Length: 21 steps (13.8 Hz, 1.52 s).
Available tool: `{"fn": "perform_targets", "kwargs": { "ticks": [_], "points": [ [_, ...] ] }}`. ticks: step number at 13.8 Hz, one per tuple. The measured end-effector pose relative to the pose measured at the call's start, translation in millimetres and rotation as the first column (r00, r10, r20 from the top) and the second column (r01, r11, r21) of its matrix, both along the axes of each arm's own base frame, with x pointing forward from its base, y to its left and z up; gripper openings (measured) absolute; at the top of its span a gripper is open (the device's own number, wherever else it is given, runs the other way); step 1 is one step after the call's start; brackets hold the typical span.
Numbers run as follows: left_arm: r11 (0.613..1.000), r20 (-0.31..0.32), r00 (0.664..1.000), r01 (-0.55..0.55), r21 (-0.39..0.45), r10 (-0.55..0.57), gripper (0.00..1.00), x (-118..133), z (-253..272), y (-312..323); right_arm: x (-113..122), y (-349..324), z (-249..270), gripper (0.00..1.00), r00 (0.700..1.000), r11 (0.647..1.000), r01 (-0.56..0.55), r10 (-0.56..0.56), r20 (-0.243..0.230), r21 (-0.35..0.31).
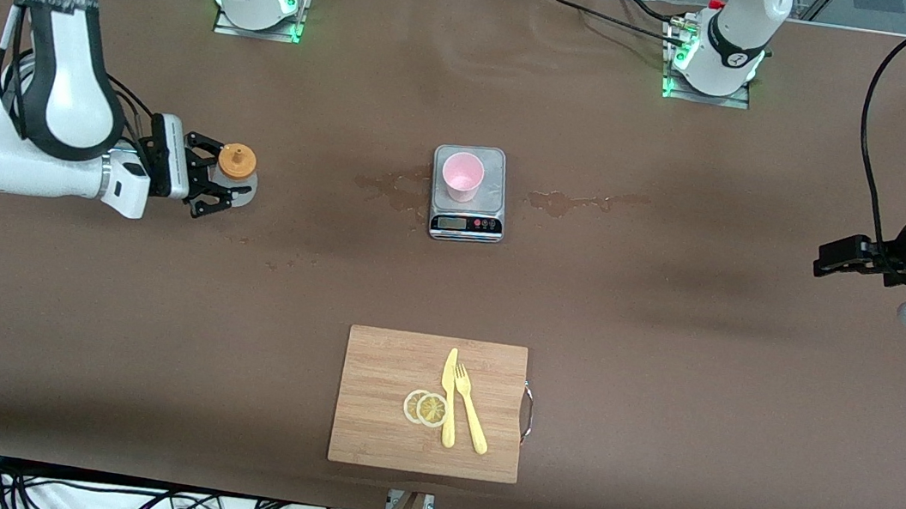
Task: Add sauce to pink cup with both arms
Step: 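Carry the bottle back with the right gripper and set it down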
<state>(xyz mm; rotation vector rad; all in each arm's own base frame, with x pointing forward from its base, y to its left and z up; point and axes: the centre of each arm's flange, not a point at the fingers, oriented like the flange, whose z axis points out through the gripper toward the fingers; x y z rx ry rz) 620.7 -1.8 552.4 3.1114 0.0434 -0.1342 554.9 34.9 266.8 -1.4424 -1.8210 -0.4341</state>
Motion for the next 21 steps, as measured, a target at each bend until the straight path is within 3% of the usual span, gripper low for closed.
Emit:
{"fn": "perform_targets", "kwargs": {
  "ticks": [3, 14, 15, 17, 21],
  "points": [
    [1.0, 0.0, 1.0, 0.0, 0.0, 0.0, 1.0, 0.0, -0.1, -0.1, -16.5, -17.5, -60.8, 0.38, 1.0, 0.992, -0.01, 0.013, -0.02, 0.127],
    [1.0, 0.0, 1.0, 0.001, 0.0, -0.001, 1.0, 0.0, -0.1, -0.3, -48.5, -32.5, -141.6, 0.41, 0.995, 0.965, 0.025, 0.003, -0.103, 0.262],
    [1.0, 0.0, 1.0, 0.001, 0.0, -0.001, 1.0, 0.0, -0.1, -0.4, -49.5, -33.7, -142.2, 0.48, 0.994, 0.963, 0.028, 0.001, -0.109, 0.267],
    [1.0, 0.0, 1.0, 0.001, 0.0, -0.001, 1.0, 0.0, -0.1, -0.3, -51.4, -34.7, -143.0, 0.53, 0.993, 0.96, 0.031, 0.002, -0.12, 0.278],
    [1.0, 0.0, 1.0, 0.001, 0.0, -0.001, 1.0, 0.0, -0.1, -0.4, -51.1, -36.1, -140.5, 0.94, 0.992, 0.956, 0.032, 0.006, -0.127, 0.293]
  ]
}}
